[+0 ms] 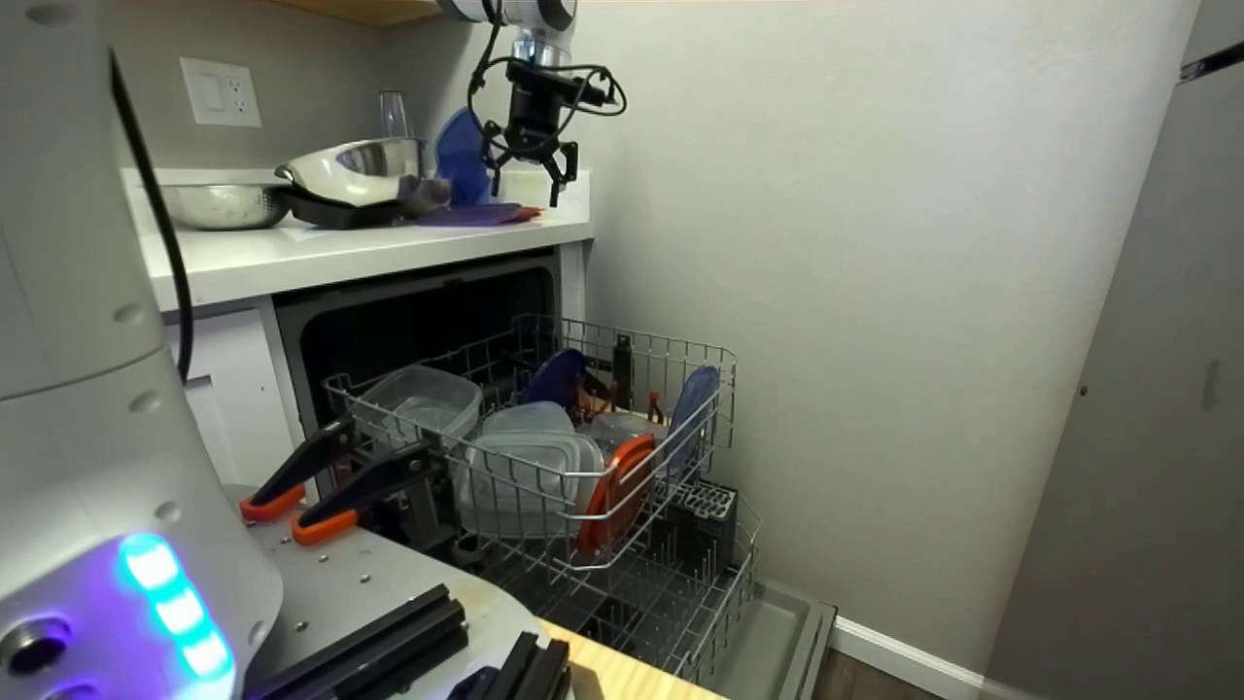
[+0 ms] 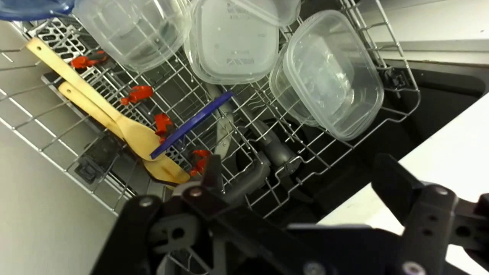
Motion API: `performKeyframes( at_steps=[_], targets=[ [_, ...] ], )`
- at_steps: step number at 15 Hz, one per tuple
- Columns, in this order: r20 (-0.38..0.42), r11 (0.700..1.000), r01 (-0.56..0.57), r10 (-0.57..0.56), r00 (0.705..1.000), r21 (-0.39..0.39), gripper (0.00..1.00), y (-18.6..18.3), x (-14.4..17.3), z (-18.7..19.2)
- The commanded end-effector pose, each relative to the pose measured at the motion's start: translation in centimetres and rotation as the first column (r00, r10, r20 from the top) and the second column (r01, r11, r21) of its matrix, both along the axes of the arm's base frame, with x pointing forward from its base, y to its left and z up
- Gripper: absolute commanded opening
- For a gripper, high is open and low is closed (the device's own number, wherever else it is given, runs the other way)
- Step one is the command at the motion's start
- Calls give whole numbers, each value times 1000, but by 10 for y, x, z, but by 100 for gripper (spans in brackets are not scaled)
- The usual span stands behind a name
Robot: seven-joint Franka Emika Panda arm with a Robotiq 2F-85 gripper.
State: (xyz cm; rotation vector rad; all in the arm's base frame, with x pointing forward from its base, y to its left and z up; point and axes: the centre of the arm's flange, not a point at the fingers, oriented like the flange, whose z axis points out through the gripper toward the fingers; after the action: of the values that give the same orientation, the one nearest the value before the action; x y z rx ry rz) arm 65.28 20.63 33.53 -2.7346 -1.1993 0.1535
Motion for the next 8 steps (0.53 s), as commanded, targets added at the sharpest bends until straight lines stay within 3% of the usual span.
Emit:
performKeyframes(
  at_steps=[1, 5, 8],
  targets=[
    [54, 998, 51, -54, 997, 42, 100, 20, -70, -26],
    [53, 988, 139, -143, 988, 67, 100, 48, -123, -55],
    [29, 976, 215, -216, 976, 32, 100, 50, -169, -59]
  ],
)
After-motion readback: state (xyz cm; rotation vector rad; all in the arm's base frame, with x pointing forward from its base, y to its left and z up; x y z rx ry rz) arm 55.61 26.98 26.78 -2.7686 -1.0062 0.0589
